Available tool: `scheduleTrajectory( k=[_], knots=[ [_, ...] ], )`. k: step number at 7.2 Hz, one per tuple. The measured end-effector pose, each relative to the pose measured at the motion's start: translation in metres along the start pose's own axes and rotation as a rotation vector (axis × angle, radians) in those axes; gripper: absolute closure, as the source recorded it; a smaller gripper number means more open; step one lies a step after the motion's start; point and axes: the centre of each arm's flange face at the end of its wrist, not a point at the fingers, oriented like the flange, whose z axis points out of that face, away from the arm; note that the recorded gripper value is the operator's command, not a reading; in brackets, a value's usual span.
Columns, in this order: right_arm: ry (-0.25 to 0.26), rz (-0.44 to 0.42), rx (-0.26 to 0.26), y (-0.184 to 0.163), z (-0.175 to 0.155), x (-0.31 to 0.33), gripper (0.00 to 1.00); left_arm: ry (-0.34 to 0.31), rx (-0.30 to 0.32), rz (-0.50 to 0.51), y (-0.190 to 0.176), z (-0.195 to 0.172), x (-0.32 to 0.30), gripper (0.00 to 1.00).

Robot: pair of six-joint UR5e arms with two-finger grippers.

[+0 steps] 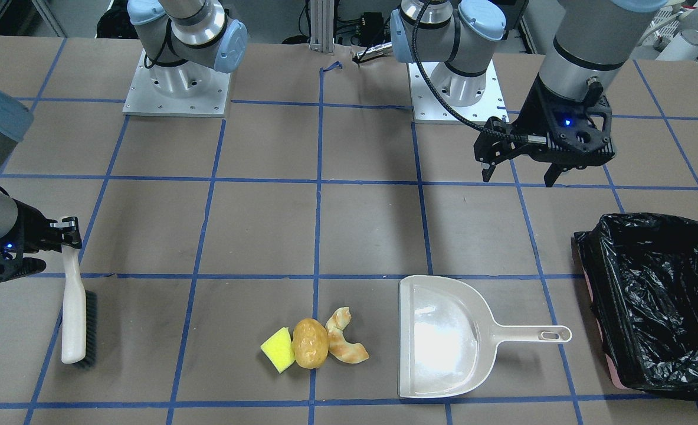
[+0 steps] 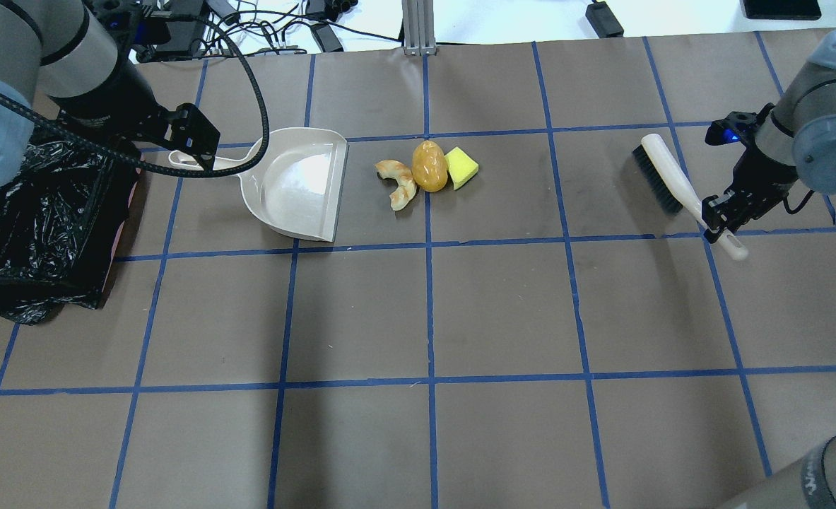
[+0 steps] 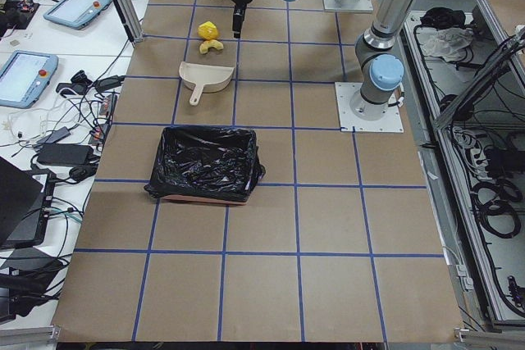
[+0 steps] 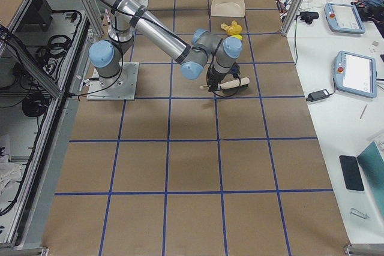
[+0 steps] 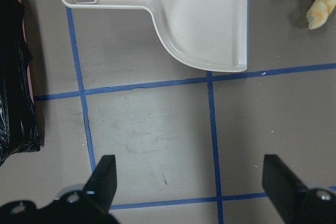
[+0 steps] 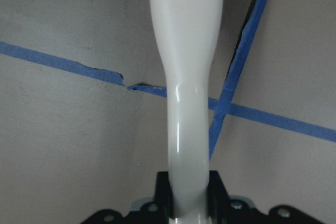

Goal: Sweep and dump trash into bin
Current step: 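Lift the brush toward the debris while the left gripper grasps the dustpan handle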

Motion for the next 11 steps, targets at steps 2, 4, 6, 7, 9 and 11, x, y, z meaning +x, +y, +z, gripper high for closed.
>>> scheduleTrajectory(
  k=[2, 4, 6, 7, 9, 11],
  knots=[
    [-0.007, 0.07, -0.005, -0.01, -0.025, -0.016, 1.0, -0.014, 0.054, 0.119, -0.015, 0.004, -0.01, 0.0],
    [0.003, 0.118, -0.006, -0.029, -0.039, -0.059, 1.0, 0.011, 0.081, 0.315, -0.035, 0.024, -0.037, 0.24],
    [0.013, 0.171, 0.001, -0.048, -0.04, -0.116, 1.0, 0.018, 0.104, 0.675, -0.057, 0.056, -0.067, 0.0],
    [0.006, 0.192, 0.01, -0.055, -0.041, -0.139, 1.0, 0.021, 0.104, 0.856, -0.066, 0.072, -0.086, 0.0],
    [-0.009, 0.207, 0.021, -0.064, -0.042, -0.176, 1.0, 0.037, 0.092, 1.138, -0.097, 0.105, -0.113, 0.0],
    [-0.05, 0.216, 0.027, -0.069, -0.039, -0.199, 1.0, 0.082, 0.044, 1.343, -0.129, 0.154, -0.129, 0.0]
  ],
)
